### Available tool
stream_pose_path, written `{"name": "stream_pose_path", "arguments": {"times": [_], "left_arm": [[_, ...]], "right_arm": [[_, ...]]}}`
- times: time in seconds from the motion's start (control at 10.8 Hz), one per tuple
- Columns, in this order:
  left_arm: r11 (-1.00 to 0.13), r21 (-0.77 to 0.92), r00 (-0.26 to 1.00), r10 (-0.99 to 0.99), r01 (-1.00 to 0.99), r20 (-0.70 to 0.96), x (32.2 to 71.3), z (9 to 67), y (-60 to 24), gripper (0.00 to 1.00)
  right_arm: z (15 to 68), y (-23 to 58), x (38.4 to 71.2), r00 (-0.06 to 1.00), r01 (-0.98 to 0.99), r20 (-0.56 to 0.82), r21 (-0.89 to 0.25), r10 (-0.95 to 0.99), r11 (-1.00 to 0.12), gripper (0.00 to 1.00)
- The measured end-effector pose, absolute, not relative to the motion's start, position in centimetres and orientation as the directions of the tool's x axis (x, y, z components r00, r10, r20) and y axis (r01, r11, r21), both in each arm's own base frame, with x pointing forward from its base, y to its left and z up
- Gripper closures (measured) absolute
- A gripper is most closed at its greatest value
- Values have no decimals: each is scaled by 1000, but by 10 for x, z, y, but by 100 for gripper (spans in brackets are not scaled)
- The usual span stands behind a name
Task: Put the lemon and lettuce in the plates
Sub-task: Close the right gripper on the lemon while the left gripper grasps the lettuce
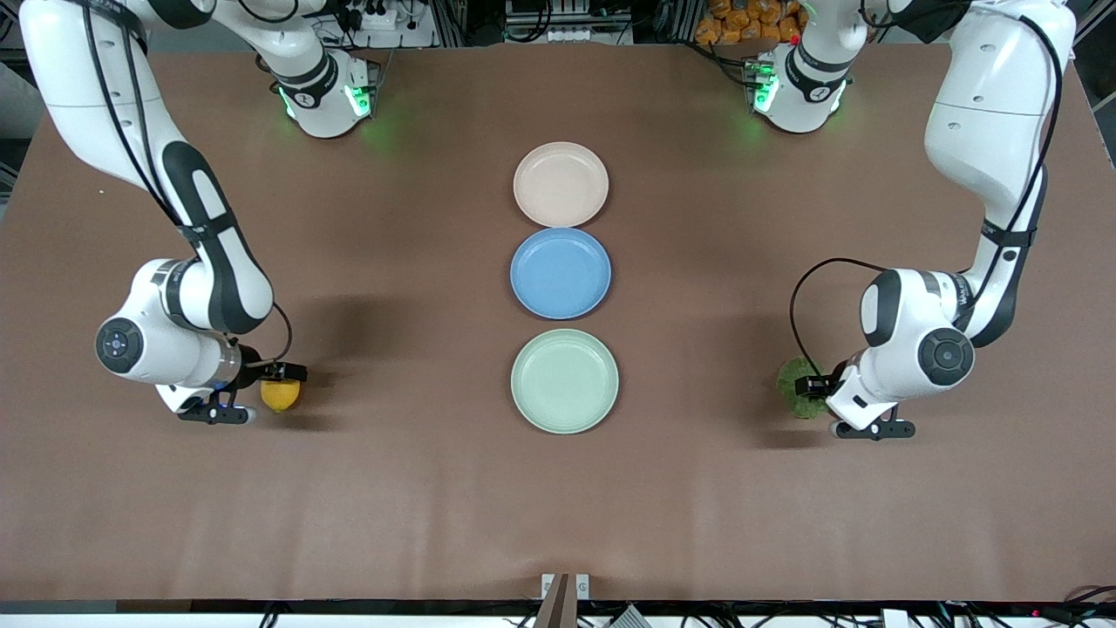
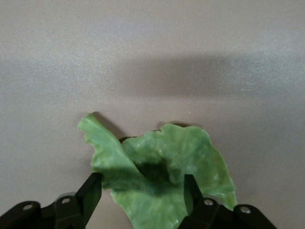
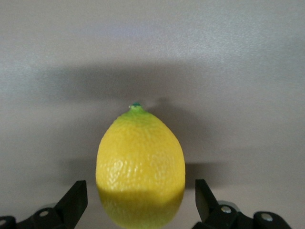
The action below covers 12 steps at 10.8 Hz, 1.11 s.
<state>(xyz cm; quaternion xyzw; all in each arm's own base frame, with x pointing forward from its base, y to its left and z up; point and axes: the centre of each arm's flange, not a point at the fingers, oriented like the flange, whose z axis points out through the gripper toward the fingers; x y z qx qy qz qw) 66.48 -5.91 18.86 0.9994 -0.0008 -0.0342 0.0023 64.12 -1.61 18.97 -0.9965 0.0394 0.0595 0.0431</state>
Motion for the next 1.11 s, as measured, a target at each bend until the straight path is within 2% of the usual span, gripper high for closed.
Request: {"name": "stream_pose_path", "arguments": {"times": [0.28,0.37,0.46,0.55,0.74,0.83,1.11], "left_arm": [[-1000,-6,998,-18,-19,-59,665,179,-60,28],[-1000,-6,998,-20,-20,-58,665,177,-61,36],[-1000,-10,998,-23,-23,-52,666,179,-60,51],[-1000,-12,999,-24,-24,-49,667,181,-60,63],[-1000,-11,999,-28,-28,-37,670,185,-62,91],[-999,-9,999,-31,-31,-22,674,191,-65,95],[-999,-16,999,-36,-35,17,683,252,-69,95]], "right_arm": [[184,-10,644,990,-75,-124,-81,-64,-994,0],[186,-6,646,992,-67,-115,-81,-58,-994,5],[187,-3,647,993,-63,-108,-81,-54,-995,20],[187,-3,648,993,-62,-106,-81,-54,-995,30],[187,-4,648,993,-62,-105,-81,-54,-995,30],[187,-3,648,993,-62,-105,-81,-53,-995,30],[188,0,649,994,-57,-103,-81,-49,-995,30]]}}
